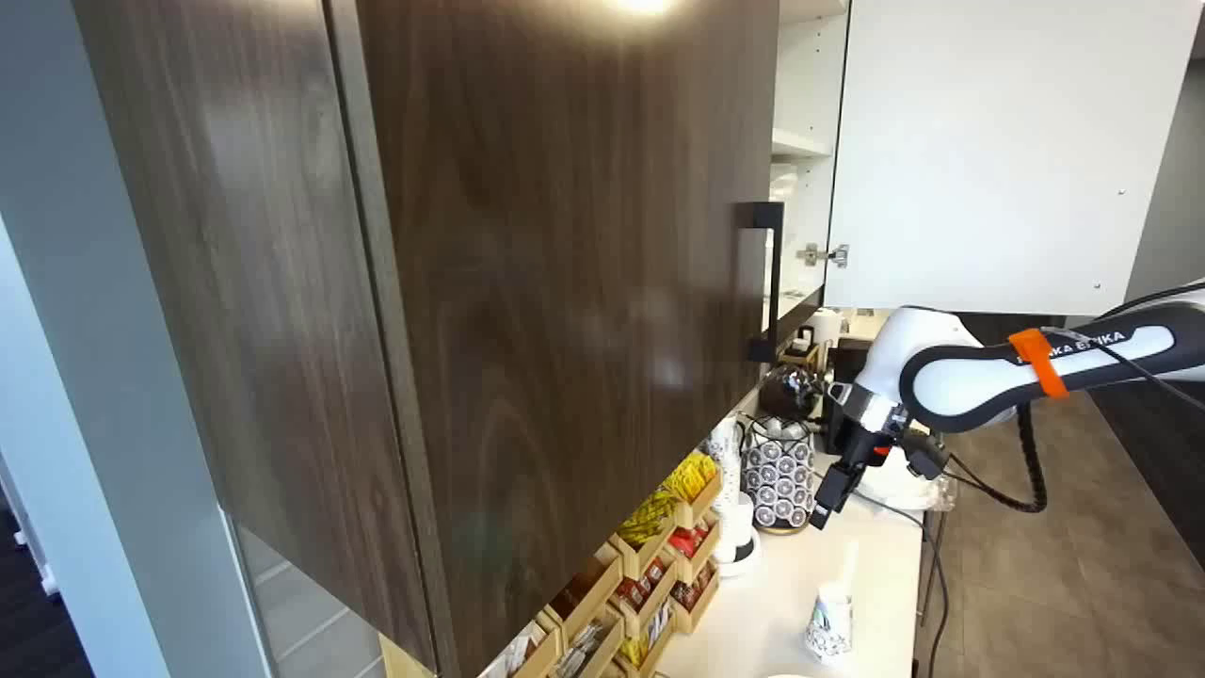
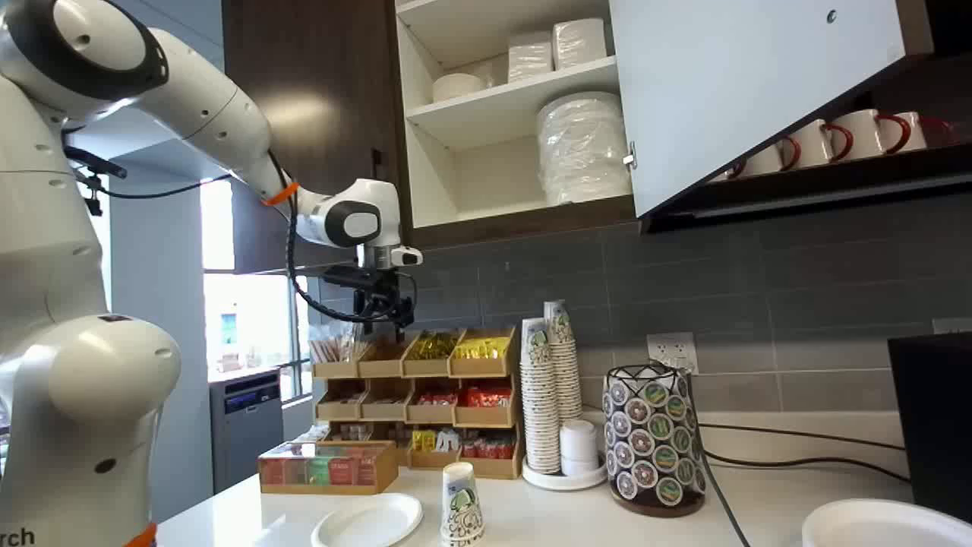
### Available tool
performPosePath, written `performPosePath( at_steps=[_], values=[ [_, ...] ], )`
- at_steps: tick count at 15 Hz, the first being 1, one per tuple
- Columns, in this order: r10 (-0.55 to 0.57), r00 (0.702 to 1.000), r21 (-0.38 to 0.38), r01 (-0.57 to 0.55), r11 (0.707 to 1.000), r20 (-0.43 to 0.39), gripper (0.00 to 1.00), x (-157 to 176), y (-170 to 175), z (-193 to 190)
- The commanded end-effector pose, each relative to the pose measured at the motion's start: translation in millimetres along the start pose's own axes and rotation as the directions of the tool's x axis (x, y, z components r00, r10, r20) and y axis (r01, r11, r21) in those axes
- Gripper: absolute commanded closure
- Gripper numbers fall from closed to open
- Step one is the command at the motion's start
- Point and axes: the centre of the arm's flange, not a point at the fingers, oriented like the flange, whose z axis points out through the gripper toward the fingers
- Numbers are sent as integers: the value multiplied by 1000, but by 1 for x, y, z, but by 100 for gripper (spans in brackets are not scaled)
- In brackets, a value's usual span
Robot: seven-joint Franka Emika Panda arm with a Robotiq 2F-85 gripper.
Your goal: Remove the cup from the stack and put it on the plate
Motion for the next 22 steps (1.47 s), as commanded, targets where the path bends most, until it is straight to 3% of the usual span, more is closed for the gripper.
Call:
performPosePath(
  at_steps=[1,6,9,15,22],
  values=[
    [0,1000,0,0,1000,0,0,0,0,0],
    [0,1000,0,0,1000,0,0,0,0,0],
    [79,996,-111,-75,991,35,0,-8,34,37],
    [128,992,-315,-118,942,12,0,-25,88,103],
    [172,981,-402,-124,907,85,0,-31,108,179]
  ],
)
